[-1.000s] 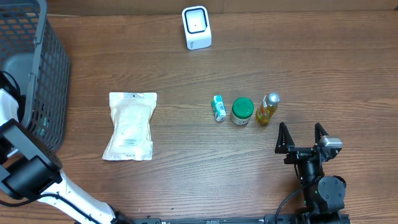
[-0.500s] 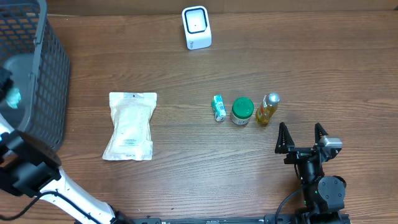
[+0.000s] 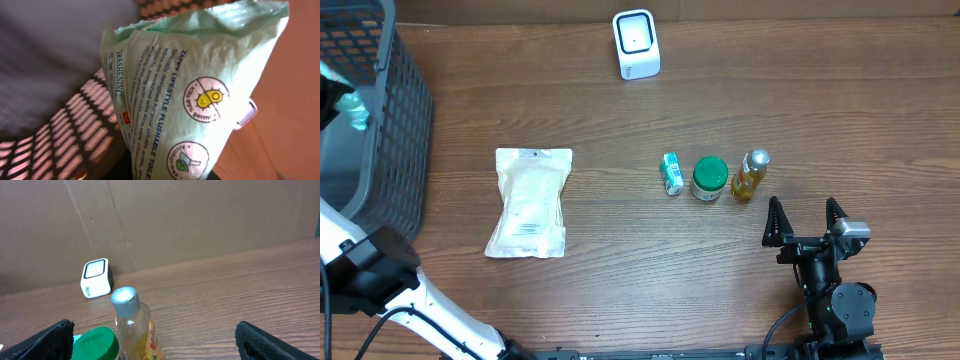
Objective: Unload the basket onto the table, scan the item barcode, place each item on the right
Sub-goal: 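Carry the tissue pack up under the white scanner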
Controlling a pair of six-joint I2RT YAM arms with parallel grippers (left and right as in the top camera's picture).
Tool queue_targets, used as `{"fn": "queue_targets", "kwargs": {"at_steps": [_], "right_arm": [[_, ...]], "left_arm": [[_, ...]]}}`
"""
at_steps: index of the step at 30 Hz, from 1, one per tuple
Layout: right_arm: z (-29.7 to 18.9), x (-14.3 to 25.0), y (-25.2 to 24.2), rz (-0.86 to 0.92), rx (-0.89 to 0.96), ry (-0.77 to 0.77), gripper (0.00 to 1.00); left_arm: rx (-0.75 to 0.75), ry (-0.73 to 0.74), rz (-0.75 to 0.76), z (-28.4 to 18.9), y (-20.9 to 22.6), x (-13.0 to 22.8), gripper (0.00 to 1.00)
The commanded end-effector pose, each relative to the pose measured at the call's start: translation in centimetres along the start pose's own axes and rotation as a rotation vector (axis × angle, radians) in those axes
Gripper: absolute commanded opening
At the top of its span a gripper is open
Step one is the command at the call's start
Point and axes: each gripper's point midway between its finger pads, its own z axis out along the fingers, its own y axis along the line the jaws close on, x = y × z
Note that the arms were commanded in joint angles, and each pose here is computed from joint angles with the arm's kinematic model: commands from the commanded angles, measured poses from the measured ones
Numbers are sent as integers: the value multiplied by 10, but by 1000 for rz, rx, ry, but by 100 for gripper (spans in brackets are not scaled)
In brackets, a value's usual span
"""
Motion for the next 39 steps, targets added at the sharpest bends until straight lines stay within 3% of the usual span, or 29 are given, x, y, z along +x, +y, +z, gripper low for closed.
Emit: {"fn": "queue_targets", "kwargs": {"at_steps": [1, 12, 23, 30, 39], "right_arm": [[0, 2, -1, -5, -1, -4, 100], [0, 2, -1, -5, -1, -4, 100], [0, 2, -1, -5, -1, -4, 100], [0, 2, -1, -5, -1, -4, 100], [0, 2, -1, -5, -1, -4, 100]], "left_arm": [[159, 33, 197, -10, -51, 25, 4], [187, 150, 488, 15, -133, 112, 4], [61, 214, 770, 46, -186, 220, 4], [-129, 213, 831, 71, -181, 267, 4], [-425, 292, 788, 121, -127, 305, 4]]}}
